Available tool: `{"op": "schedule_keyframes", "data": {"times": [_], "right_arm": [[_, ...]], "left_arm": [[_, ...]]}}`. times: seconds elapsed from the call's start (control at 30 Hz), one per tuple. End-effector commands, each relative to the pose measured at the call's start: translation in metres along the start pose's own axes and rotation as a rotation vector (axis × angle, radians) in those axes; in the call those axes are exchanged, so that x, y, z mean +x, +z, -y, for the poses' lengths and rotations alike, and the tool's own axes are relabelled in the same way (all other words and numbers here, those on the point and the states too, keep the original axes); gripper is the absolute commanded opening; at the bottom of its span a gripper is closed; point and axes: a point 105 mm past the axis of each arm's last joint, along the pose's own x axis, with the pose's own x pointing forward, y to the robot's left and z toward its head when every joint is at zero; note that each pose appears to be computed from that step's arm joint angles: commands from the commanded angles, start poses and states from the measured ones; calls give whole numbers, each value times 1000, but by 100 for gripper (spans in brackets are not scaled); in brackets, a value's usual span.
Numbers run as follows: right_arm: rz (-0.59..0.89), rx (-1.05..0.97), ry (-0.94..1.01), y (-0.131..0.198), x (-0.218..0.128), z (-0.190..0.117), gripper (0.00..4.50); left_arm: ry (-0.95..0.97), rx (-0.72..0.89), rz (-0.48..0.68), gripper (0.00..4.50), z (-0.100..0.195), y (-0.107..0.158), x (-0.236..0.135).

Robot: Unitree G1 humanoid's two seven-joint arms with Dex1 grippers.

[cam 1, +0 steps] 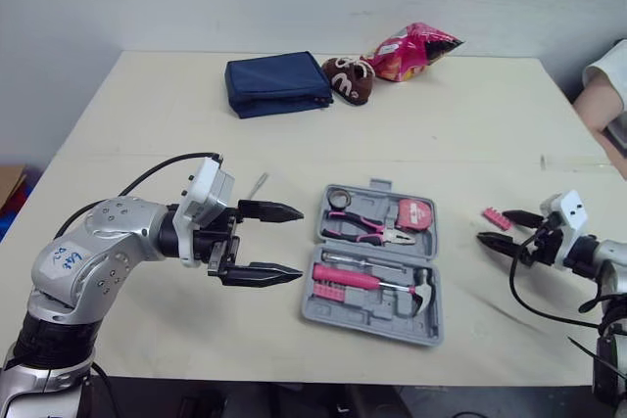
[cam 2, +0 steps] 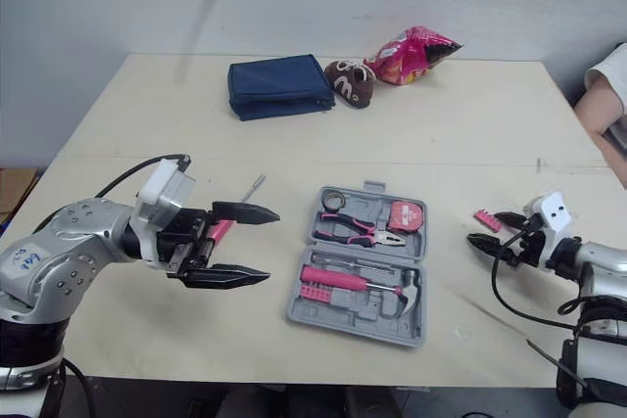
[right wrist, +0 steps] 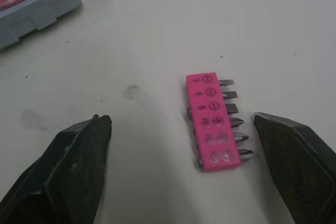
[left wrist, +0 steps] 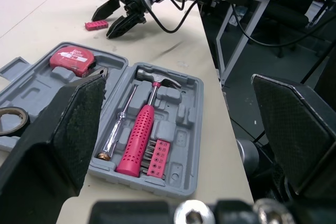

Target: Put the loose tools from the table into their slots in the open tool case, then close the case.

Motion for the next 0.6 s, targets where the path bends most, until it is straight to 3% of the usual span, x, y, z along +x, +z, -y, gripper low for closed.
{"op": "schedule_keyframes", "data": {"times": [0.03, 0.23, 0.33, 0.5, 0.53, 0.6], "right_arm": [[-31, 11, 31, -7, 3, -5, 450], [-36, 18, 20, -9, 3, -4, 450], [-33, 16, -18, -11, 2, -1, 371], [-35, 3, -83, -15, 1, 4, 116], [-21, 0, -89, -13, 0, 5, 82], [-4, -16, -92, -10, 0, 5, 82]], "left_arm": [[-24, 40, -10, 449, 7, 7, 0], [-26, 40, -10, 449, 7, 6, 2], [-31, 40, -13, 450, 7, 5, 3], [-32, 41, -16, 450, 6, 5, 3], [-34, 41, -15, 450, 7, 5, 3], [-37, 41, -14, 450, 7, 5, 4]]}}
